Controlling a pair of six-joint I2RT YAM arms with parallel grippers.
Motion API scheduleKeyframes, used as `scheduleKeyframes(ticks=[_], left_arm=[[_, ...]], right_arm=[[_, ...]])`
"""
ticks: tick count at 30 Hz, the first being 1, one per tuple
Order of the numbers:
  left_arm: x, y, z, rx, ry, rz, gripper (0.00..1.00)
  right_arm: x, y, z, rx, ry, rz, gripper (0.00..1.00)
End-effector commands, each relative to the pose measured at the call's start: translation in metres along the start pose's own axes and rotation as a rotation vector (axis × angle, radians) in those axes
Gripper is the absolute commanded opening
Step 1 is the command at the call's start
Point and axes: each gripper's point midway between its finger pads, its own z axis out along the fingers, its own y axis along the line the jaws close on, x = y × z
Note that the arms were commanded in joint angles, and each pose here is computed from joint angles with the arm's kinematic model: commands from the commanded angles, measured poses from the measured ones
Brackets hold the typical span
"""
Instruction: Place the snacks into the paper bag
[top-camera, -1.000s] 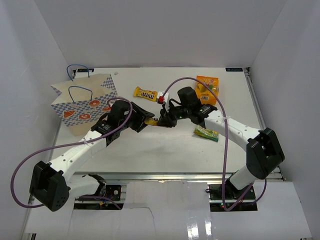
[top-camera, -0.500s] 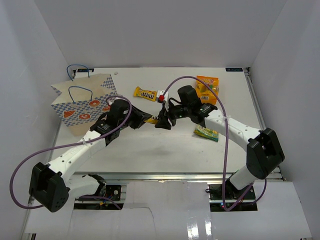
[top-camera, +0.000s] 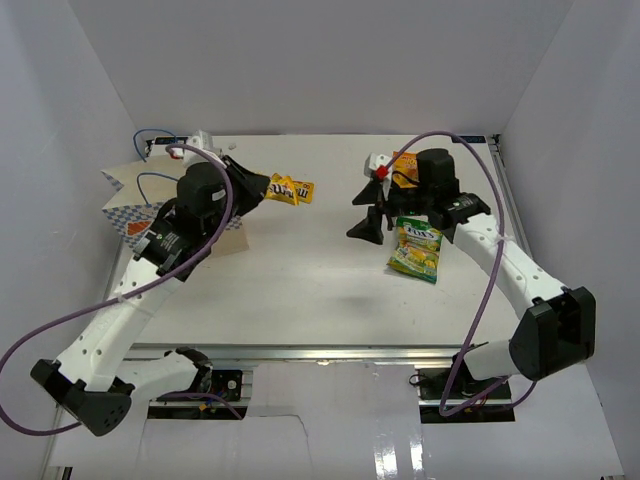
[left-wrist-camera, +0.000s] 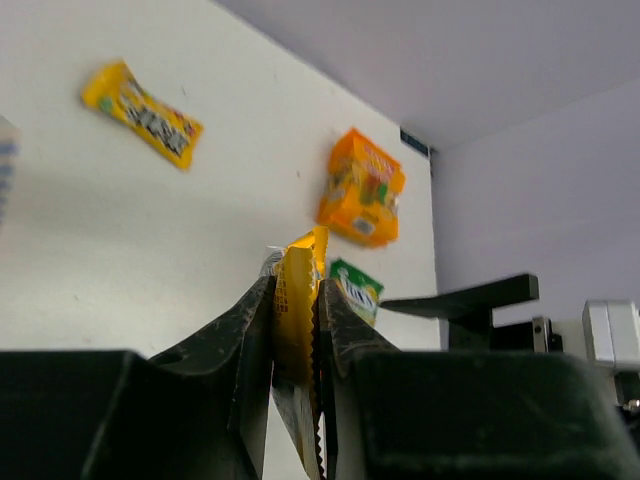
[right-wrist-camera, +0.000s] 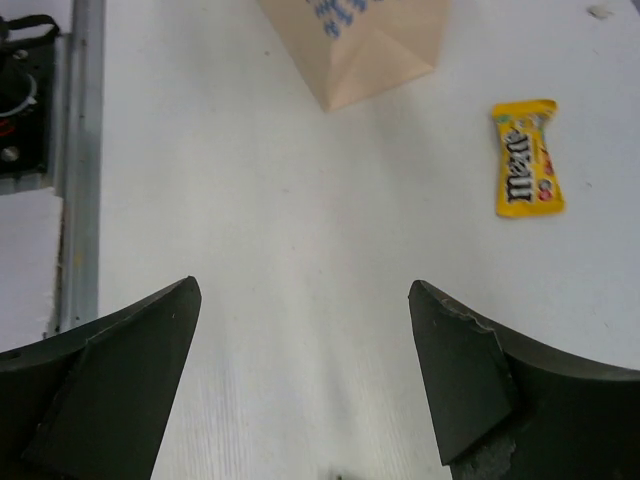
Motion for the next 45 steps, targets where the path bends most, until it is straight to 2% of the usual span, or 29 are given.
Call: scheduleKeyframes(ticks=[1, 6, 9, 13, 19, 24, 27, 28, 30, 31, 35, 37, 41, 45], left_arm=[[-0.069, 0.014, -0.032, -0.143, -0.233, 0.174, 0.13], [-0.126, 0.016, -0.047, -0.27, -0.375, 0.294, 0.14], [-0.151, 0.033, -0.044, -0.373, -0.404, 0.364, 0.14], [-0.175, 0.063, -0.036, -0.487, -0.414, 0.425, 0.14], [-0.171, 0.088, -0.01, -0.554, -0.349, 0.524, 0.16], [-0.162, 0.104, -0.006, -0.596, -0.326, 0.559, 0.2], [-0.157, 0.112, -0.006, -0.615, -0.312, 0.575, 0.33], [-0.156, 0.115, -0.007, -0.621, -0.308, 0.578, 0.43], [-0.153, 0.116, -0.007, -0.616, -0.302, 0.58, 0.57], [-0.153, 0.112, -0.008, -0.596, -0.299, 0.578, 0.71], [-0.149, 0.089, -0.008, -0.467, -0.272, 0.575, 0.93], [-0.148, 0.069, -0.014, -0.366, -0.268, 0.569, 0.96], [-0.121, 0.009, -0.023, -0.001, -0.177, 0.585, 0.98], [-0.098, -0.019, -0.041, 0.193, -0.129, 0.47, 0.98]], right_arm=[[0.012, -0.002, -0.027, 0.033, 0.018, -0.041, 0.9], [0.038, -0.017, -0.046, 0.165, 0.1, -0.082, 0.9], [0.048, -0.043, -0.061, 0.304, 0.174, -0.119, 0.9], [0.05, -0.078, -0.084, 0.442, 0.191, -0.104, 0.9], [0.046, -0.082, -0.084, 0.424, 0.153, -0.05, 0.9], [0.049, -0.083, -0.085, 0.431, 0.153, -0.027, 0.9], [0.05, -0.084, -0.086, 0.432, 0.154, -0.016, 0.9], [0.051, -0.086, -0.086, 0.434, 0.153, -0.011, 0.9], [0.048, -0.087, -0.085, 0.431, 0.146, -0.012, 0.9], [0.047, -0.089, -0.086, 0.435, 0.145, -0.012, 0.9], [0.051, -0.097, -0.086, 0.449, 0.161, 0.007, 0.9], [0.062, -0.1, -0.088, 0.466, 0.21, 0.049, 0.9], [0.104, -0.088, -0.098, 0.465, 0.367, 0.123, 0.9], [0.158, -0.085, -0.125, 0.643, 0.561, 0.294, 0.9]])
